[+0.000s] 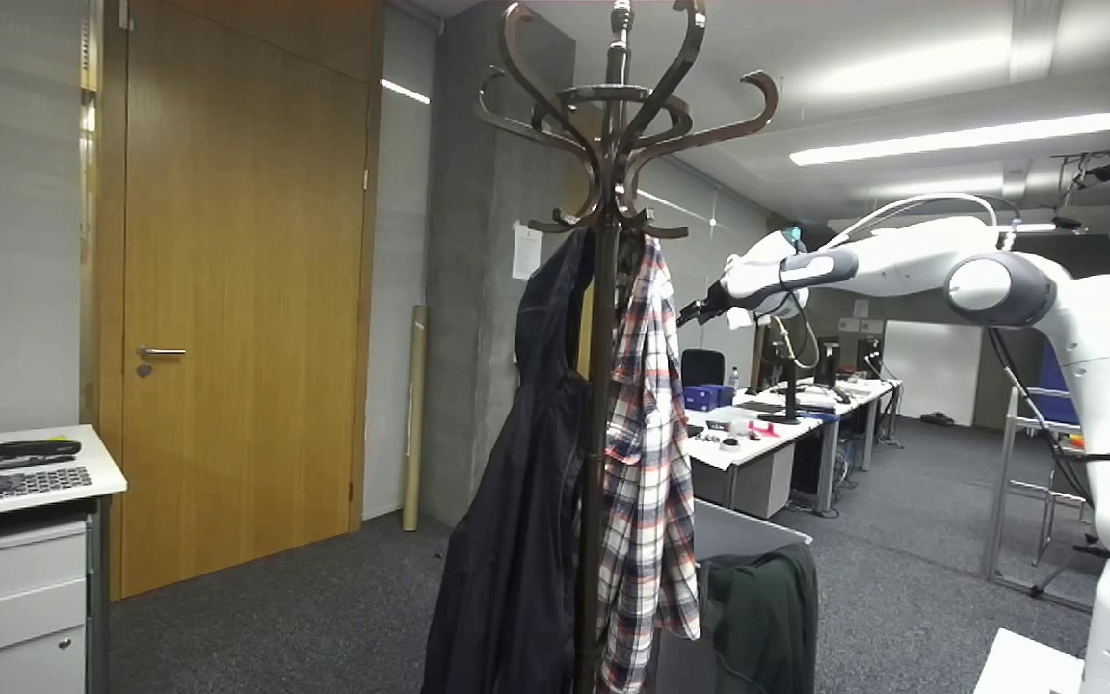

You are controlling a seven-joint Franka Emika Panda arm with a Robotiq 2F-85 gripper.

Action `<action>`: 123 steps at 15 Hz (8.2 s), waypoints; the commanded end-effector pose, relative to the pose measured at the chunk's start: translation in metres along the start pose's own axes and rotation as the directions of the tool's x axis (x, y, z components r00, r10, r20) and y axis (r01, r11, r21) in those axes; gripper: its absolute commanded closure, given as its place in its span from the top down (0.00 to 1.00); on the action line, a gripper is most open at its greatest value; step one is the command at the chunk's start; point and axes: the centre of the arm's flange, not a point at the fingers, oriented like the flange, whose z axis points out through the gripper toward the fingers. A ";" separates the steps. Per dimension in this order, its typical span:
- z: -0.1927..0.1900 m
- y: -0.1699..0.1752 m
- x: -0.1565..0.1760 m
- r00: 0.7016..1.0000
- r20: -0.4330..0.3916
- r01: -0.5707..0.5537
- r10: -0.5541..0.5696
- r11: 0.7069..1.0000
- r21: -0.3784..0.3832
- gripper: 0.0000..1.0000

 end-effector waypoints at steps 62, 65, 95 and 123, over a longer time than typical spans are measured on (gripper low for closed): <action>0.028 -0.121 -0.436 0.761 0.628 -0.151 0.164 0.986 -0.074 1.00; 0.039 -0.115 -0.461 0.772 0.624 -0.090 0.118 0.993 -0.076 1.00; 0.100 -0.124 -0.495 0.744 0.650 0.048 -0.155 0.983 0.180 0.58; 0.020 0.008 -0.174 0.967 0.251 0.072 -0.048 0.994 -0.087 0.04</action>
